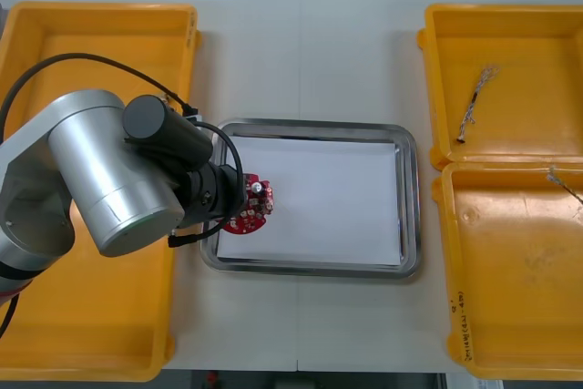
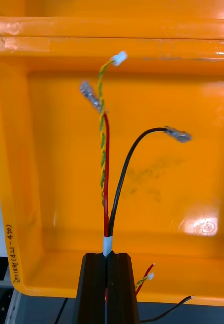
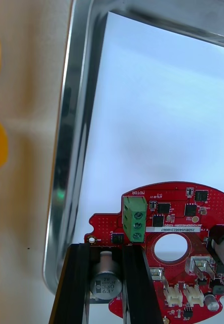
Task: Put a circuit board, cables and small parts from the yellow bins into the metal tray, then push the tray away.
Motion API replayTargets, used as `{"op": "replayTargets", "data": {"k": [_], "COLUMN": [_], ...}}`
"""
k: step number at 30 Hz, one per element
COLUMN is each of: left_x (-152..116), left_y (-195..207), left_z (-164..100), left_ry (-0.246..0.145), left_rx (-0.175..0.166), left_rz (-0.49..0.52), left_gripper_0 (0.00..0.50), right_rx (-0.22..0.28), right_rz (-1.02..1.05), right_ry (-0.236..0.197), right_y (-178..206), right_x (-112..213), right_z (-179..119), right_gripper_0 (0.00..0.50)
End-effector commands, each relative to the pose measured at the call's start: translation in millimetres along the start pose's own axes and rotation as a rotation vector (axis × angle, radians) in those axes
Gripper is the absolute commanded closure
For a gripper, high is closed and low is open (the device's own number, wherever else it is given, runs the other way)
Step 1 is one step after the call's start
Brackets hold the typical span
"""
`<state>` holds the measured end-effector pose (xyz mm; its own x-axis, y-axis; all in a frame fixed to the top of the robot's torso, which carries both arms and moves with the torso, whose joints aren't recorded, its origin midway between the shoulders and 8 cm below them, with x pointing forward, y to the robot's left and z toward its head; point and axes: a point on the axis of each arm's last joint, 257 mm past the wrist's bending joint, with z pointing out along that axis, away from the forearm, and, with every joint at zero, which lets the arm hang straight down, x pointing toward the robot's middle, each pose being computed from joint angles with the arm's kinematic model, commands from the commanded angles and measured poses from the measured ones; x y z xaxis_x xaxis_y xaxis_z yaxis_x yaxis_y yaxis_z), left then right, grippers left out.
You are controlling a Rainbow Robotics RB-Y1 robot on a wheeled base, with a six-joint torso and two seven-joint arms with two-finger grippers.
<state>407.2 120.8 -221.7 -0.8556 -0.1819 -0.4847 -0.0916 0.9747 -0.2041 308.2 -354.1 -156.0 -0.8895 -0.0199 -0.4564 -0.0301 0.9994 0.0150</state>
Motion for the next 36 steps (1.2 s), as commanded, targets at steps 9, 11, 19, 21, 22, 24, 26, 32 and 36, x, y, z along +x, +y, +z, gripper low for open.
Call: {"op": "replayTargets", "data": {"k": [9, 11, 19, 21, 22, 24, 26, 32, 36], "left_x": [3, 3, 7, 7, 7, 8, 8, 3, -6], "left_y": [-35, -36, -39, -39, -39, -39, -38, -36, -33], "left_z": [44, 49, 51, 52, 52, 52, 52, 46, 30], "left_ry": [-0.049, -0.048, -0.044, -0.043, -0.043, -0.040, -0.040, -0.051, -0.047], "left_rx": [0.022, 0.023, 0.024, 0.024, 0.026, 0.026, 0.025, 0.028, 0.035], "left_rz": [-0.062, -0.062, -0.063, -0.063, -0.065, -0.065, -0.068, -0.074, -0.101], "left_gripper_0": [0.500, 0.500, 0.494, 0.392, 0.275, 0.100, 0.000, 0.000, 0.000], "right_rx": [-0.009, -0.011, -0.016, -0.020, -0.021, -0.021, -0.019, -0.020, -0.009], "right_rz": [-0.286, -0.303, -0.395, -0.408, -0.419, -0.433, -0.447, -0.463, -0.473], "right_ry": [-0.059, -0.072, -0.110, -0.116, -0.115, -0.115, -0.113, -0.109, -0.110], "right_y": [28, 30, 47, 49, 50, 52, 53, 54, 52], "right_x": [-38, -43, -60, -63, -63, -63, -64, -63, -64], "right_z": [-32, -35, -39, -41, -41, -41, -41, -40, -40], "right_gripper_0": [0.500, 0.500, 0.500, 0.500, 0.500, 0.500, 0.500, 0.500, 0.500]}}
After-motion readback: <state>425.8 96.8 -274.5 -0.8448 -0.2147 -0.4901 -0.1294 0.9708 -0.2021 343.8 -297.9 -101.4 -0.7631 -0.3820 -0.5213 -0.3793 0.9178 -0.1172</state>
